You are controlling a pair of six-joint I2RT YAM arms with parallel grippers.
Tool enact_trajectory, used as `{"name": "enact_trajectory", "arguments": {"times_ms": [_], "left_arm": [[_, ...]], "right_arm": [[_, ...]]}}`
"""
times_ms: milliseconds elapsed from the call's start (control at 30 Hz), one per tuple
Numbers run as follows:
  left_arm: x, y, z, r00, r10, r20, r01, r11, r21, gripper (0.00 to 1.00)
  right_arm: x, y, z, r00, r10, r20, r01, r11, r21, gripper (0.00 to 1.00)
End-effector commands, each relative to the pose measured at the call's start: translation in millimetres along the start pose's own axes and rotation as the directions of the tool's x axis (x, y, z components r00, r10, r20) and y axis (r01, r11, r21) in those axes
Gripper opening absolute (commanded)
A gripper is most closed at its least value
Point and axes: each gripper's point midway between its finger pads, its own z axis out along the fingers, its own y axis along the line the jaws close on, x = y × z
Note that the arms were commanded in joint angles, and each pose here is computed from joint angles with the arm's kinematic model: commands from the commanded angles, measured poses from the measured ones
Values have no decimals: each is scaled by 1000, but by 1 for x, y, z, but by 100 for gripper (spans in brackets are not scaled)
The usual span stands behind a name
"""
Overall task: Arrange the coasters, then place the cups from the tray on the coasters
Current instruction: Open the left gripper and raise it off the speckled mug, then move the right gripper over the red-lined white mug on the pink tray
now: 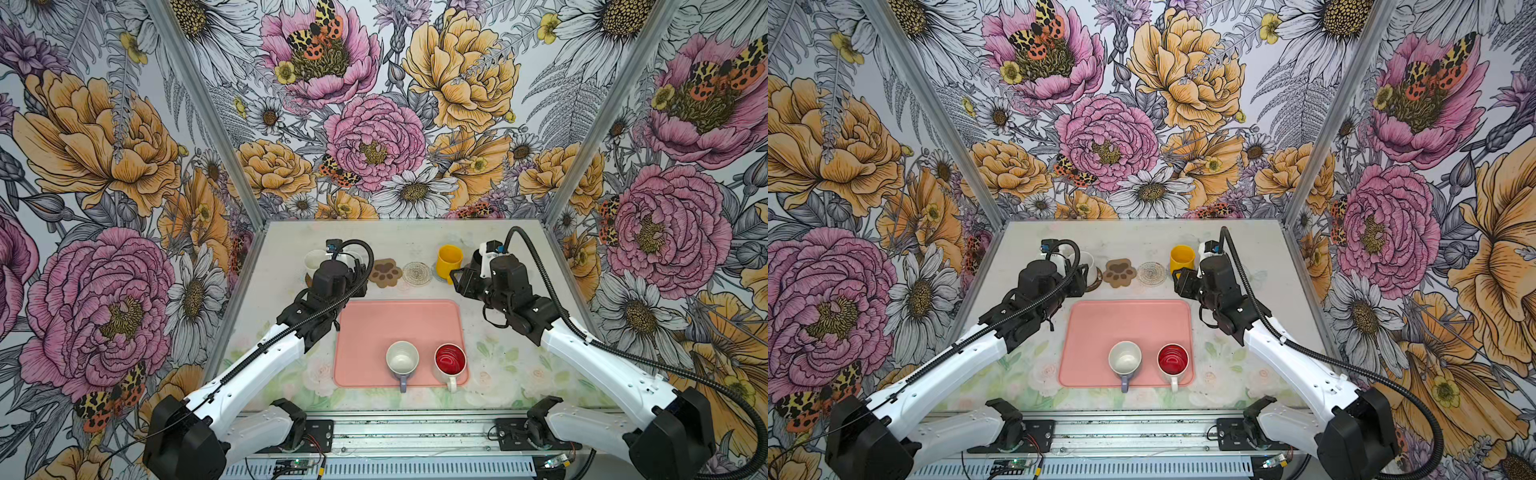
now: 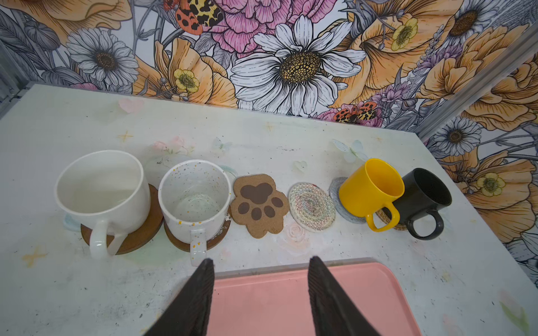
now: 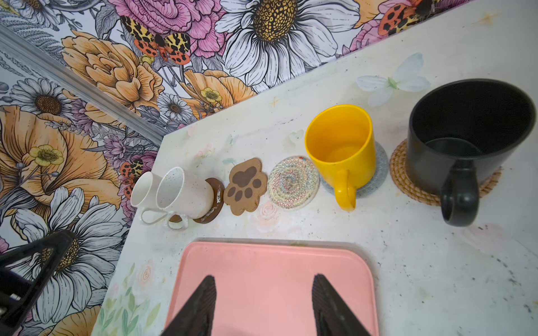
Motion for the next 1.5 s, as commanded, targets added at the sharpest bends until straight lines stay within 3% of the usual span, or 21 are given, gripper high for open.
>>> {"name": "enact_trajectory", "arguments": {"times_ms": [0, 233, 400, 600, 1033, 1467], "left_arm": [[-10, 3, -3, 998, 11, 65, -10, 1000, -17, 59], [-5, 12, 5, 998, -28, 62, 29, 999, -24, 61], [-2, 13, 8, 998, -33, 54, 35, 999, -22, 62], [0, 19, 11, 998, -43, 48, 44, 999, -26, 62], [4, 21, 14, 998, -58, 40, 59, 998, -18, 62], [6, 23, 14, 998, -60, 30, 61, 998, -18, 62]], "right_arm": [[24, -11, -12, 997, -35, -65, 40, 997, 71, 54], [61, -9, -37, 979, -86, -186, 102, 992, 78, 53], [101, -11, -52, 938, -107, -330, 144, 985, 91, 50], [130, -12, -79, 899, -121, -422, 185, 976, 112, 49], [179, -21, -106, 848, -80, -523, 201, 963, 178, 48], [211, -27, -107, 837, -60, -544, 216, 950, 227, 49]]}}
